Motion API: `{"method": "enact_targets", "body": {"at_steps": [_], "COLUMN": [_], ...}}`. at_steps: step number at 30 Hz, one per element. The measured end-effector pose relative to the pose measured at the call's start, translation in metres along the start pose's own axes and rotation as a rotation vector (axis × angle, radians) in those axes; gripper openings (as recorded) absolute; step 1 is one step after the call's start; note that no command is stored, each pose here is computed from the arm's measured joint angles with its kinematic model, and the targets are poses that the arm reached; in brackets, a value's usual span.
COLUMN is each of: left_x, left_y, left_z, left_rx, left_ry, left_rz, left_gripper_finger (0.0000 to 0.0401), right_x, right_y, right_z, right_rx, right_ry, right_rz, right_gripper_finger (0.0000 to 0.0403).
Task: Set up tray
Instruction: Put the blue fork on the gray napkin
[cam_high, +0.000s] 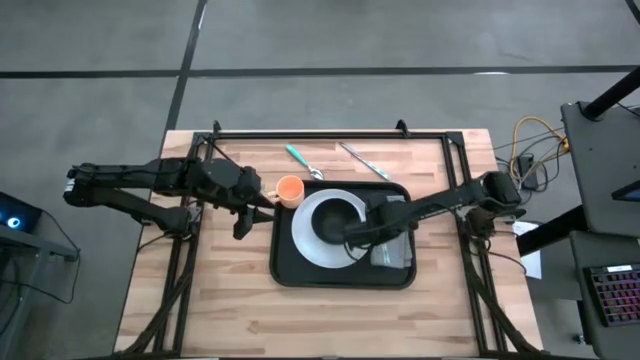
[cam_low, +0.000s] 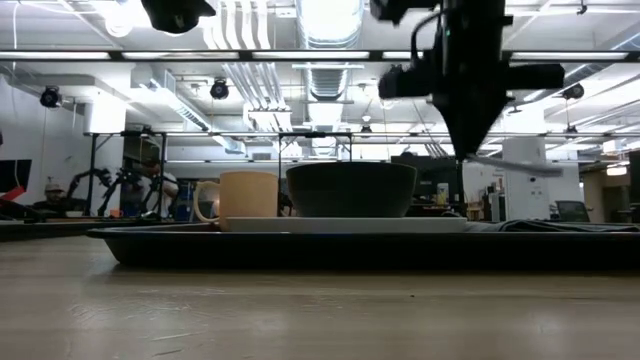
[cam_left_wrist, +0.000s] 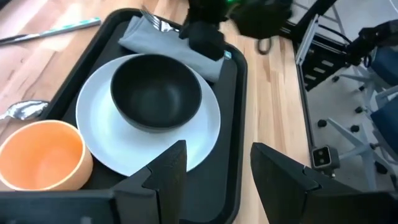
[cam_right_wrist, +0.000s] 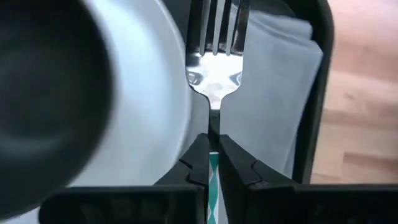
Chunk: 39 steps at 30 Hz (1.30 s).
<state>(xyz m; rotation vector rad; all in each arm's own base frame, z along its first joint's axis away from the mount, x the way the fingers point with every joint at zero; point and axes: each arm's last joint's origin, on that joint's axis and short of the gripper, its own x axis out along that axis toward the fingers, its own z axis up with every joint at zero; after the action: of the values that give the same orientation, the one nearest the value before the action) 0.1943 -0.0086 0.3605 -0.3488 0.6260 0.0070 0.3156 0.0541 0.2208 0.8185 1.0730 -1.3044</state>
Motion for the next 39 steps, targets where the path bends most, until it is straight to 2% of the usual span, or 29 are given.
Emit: {"method": "enact_targets", "body": {"at_steps": [6,12,25,33,39], "left_x": [-0.006,-0.01,-0.012,-0.013,-0.014], "left_y": [0.0,0.0,-0.001,-0.001,-0.001], "left_z": [-0.003,-0.004,-0.006,-0.007,-0.007], "left_rx": [0.016,0.026,0.024,0.024,0.025], "left_ry": [0.007,0.013,0.036,0.041,0.037], "left_rz": [-0.005,-0.027,-0.06,-0.076,-0.077], "left_gripper_finger": [0.0159,0.0159,0.0159,0.0159,0.0159], "right_x": [0.023,0.041,0.062,0.072,0.072], "right_y": [-0.003,-0.002,-0.004,-0.007,-0.007], "right_z": [0.005,0.009,0.034,0.032,0.03], "right_rx": [0.117,0.165,0.173,0.179,0.142], "right_ry": [0.087,0.144,0.193,0.229,0.269], "right_rz": [-0.03,-0.012,0.007,0.001,0.006], "right_gripper_finger": [0.0009,0.0009,0.0009,0.0009,0.0044]}}
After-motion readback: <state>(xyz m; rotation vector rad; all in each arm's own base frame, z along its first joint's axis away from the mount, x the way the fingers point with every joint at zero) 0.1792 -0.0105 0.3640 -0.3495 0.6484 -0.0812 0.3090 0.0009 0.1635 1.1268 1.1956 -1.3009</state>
